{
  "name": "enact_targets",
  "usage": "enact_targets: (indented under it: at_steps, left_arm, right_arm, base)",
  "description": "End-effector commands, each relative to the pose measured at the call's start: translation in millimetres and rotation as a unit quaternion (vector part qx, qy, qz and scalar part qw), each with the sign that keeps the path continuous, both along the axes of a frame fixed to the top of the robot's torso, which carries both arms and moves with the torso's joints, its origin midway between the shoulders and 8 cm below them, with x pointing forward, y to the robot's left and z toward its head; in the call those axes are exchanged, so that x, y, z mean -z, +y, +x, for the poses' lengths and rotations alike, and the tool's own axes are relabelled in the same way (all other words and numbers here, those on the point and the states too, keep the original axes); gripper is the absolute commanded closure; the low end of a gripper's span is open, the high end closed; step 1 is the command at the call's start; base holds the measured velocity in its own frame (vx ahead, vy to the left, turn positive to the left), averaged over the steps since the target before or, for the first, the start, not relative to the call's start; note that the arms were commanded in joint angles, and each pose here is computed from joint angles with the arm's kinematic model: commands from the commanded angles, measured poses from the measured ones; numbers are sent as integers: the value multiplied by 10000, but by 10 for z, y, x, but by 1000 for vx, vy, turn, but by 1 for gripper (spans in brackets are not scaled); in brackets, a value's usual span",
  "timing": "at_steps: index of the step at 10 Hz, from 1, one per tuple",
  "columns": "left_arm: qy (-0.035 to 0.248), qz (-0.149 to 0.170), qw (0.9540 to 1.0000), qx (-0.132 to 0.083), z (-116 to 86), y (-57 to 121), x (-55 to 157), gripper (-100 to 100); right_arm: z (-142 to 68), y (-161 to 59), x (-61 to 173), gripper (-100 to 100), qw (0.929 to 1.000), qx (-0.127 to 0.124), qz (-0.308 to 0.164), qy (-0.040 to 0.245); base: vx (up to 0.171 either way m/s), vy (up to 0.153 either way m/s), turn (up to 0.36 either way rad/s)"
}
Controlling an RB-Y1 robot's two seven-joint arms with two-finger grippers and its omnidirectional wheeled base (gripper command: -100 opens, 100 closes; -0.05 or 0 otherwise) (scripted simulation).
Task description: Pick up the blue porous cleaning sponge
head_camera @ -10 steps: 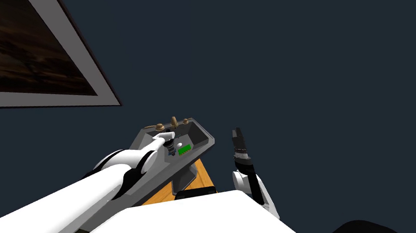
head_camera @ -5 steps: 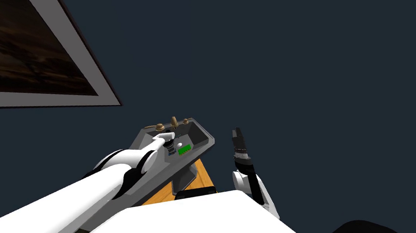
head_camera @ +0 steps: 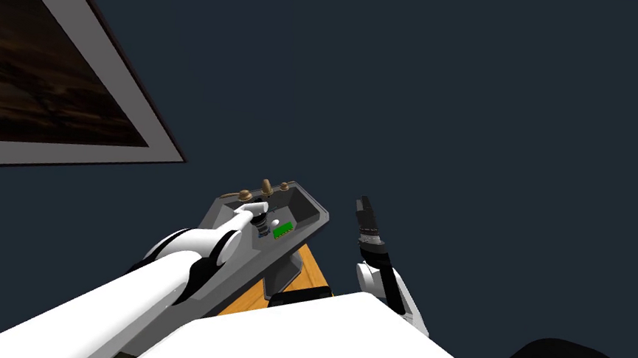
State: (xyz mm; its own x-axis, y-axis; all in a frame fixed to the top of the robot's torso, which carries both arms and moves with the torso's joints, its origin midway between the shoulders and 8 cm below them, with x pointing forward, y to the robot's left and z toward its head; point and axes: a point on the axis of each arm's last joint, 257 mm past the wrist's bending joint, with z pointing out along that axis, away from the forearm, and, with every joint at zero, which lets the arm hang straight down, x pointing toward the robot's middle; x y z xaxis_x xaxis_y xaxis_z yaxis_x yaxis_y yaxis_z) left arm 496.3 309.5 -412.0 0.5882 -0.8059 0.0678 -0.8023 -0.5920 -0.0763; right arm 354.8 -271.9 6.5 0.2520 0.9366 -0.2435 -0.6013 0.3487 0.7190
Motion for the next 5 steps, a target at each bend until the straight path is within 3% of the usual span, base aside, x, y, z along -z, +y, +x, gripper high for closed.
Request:
enact_targets:
  at_steps: [1,4,5]
  left_arm:
    - [9,-2,10000,-2,45,-3,-91,100]
    - [6,-2,10000,-6,75,-7,-163,100]
    - [8,-2,10000,-5,75,-6,-164,0]
  right_arm:
    - [0,0,0,0,10000,0,0,0]
    - [0,0,0,0,10000,0,0,0]
    - [0,0,0,0,10000,0,0,0]
  base:
    - [-8,14,-42]
    - [-21,2,0]
    - [0,0,0]
